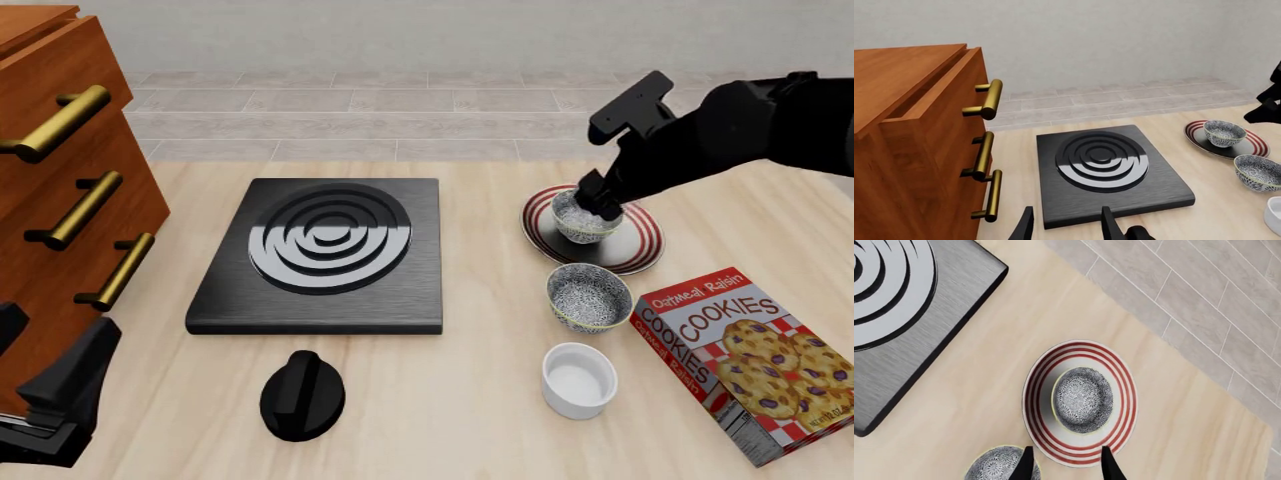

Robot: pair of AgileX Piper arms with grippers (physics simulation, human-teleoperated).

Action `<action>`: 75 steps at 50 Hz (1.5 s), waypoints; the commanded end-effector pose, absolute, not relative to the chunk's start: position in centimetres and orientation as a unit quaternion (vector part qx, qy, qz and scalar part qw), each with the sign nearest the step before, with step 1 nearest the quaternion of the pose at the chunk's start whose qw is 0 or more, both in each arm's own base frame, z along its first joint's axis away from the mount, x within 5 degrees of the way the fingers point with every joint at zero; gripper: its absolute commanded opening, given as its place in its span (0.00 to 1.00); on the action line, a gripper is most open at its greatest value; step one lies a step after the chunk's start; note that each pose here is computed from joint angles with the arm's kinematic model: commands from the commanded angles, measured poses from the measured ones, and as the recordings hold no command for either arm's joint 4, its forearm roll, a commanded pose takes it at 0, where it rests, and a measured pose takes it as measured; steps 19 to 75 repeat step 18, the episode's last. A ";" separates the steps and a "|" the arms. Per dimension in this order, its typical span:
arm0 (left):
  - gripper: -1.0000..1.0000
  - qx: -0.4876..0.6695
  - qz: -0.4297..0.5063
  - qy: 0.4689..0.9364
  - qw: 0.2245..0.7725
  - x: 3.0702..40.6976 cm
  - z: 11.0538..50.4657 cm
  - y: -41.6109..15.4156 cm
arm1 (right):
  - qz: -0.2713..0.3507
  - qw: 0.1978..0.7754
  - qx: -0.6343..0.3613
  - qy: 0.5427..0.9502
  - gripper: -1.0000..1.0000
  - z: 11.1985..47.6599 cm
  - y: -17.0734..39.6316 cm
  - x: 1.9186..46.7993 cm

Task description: Pick the akita bowl from table center and place it on the plate.

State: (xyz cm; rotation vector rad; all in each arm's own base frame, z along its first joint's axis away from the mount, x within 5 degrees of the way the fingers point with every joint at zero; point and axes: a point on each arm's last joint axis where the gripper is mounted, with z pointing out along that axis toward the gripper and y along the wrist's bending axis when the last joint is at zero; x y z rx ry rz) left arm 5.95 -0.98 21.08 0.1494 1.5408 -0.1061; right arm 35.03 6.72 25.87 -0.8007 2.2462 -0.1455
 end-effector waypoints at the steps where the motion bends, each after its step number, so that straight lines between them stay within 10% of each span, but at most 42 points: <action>1: 1.00 0.068 -0.048 0.696 0.713 6.0 21.1 -1.0 | -0.055 0.389 -0.309 0.866 1.00 29.4 6.6 32.2; 17: 1.00 0.071 -0.046 0.697 0.712 6.1 21.0 -1.0 | -0.033 0.462 -0.293 0.837 1.00 34.6 6.6 24.2; 75: 1.00 0.071 -0.046 0.697 0.712 6.1 21.0 -1.0 | -0.033 0.462 -0.293 0.837 1.00 34.6 6.6 24.2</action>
